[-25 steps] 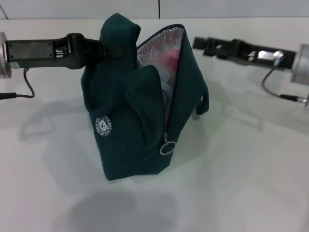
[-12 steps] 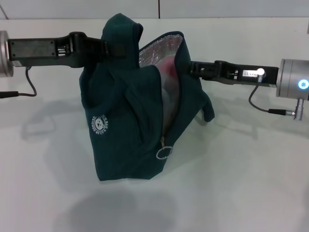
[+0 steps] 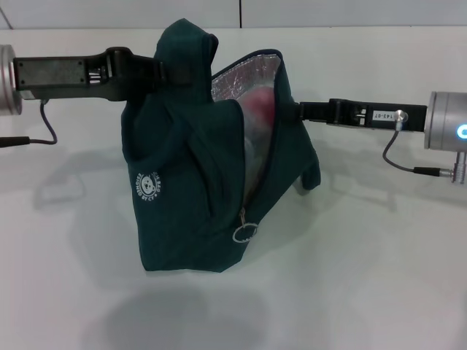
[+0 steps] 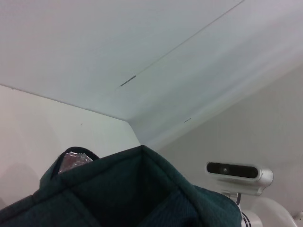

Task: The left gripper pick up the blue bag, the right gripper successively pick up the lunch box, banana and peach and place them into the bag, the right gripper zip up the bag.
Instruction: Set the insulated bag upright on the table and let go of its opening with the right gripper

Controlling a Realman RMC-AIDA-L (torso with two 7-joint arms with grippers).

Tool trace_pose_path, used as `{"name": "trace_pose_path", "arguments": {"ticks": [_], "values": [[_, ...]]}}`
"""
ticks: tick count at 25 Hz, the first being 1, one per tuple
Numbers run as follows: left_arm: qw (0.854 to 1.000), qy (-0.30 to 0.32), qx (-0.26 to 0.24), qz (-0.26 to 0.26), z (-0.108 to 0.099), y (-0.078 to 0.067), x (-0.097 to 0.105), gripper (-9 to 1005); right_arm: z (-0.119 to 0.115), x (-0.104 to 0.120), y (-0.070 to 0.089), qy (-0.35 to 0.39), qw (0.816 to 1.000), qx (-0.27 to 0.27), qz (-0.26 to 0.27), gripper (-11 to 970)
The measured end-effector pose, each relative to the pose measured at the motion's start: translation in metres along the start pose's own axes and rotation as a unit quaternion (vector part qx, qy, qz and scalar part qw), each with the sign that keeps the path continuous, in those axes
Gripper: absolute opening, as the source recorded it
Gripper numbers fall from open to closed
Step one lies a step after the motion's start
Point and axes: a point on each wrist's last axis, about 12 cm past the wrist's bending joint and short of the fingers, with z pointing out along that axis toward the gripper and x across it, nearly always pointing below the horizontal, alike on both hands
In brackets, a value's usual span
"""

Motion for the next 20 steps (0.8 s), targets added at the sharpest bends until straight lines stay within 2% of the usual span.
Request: {"name": "trace_pose_path", "arguments": {"ticks": [5, 12, 20], "values": [[1.000, 0.000, 0.000, 0.001, 0.000, 0.000, -0.001, 121, -0.003, -0.002, 0.001, -0.012, 1.000, -0.007, -0.010, 234], [1.000, -0.001, 0.001, 0.000, 0.001, 0.000, -0.001, 122, -0.024, -0.005, 0.011, -0.073, 0.994, -0.051, -0.062, 76], [1.000, -0.005, 0.006, -0.013, 0.007, 0.002, 0.004, 123, -0.050, -0.002, 0.028, -0.109, 0.980, -0.106, -0.127, 23]]}}
